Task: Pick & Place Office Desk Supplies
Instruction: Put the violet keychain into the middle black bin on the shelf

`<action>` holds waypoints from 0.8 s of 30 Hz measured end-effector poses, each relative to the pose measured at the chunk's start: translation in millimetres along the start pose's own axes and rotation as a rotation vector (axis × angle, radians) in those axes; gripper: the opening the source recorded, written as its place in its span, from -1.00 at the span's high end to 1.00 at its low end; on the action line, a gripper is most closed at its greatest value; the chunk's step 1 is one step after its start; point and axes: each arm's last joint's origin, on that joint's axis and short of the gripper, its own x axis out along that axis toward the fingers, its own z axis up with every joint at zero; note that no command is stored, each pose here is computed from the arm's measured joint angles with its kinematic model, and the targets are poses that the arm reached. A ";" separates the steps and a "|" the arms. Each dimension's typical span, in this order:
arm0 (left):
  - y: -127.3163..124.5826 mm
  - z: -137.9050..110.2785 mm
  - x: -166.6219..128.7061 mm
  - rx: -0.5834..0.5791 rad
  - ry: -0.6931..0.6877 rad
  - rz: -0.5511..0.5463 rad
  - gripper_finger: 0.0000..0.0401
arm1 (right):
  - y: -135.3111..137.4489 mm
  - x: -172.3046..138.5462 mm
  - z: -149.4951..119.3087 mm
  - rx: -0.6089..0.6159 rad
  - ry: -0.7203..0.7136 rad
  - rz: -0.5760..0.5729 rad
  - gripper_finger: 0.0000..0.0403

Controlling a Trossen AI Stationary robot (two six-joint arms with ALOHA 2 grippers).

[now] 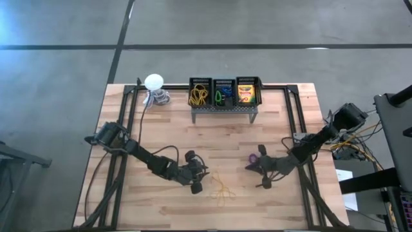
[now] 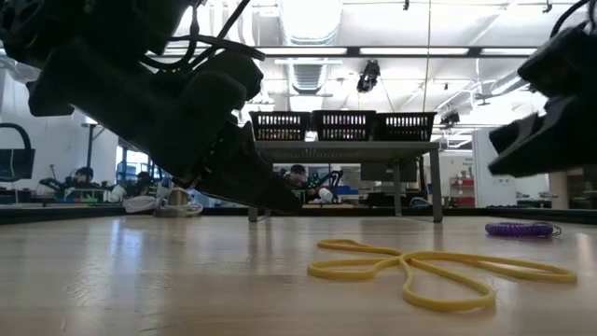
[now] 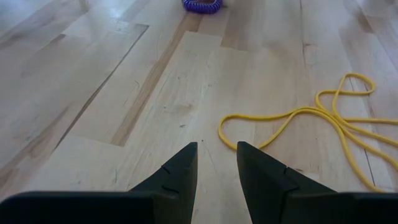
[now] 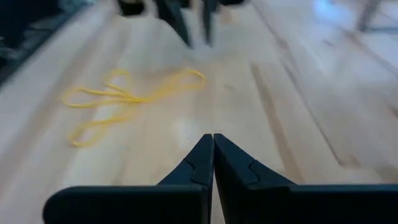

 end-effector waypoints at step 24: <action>0.1 -0.2 0.0 0.001 0.002 0.001 0.41 | -15.1 -5.9 -25.4 0.083 0.279 -0.204 0.17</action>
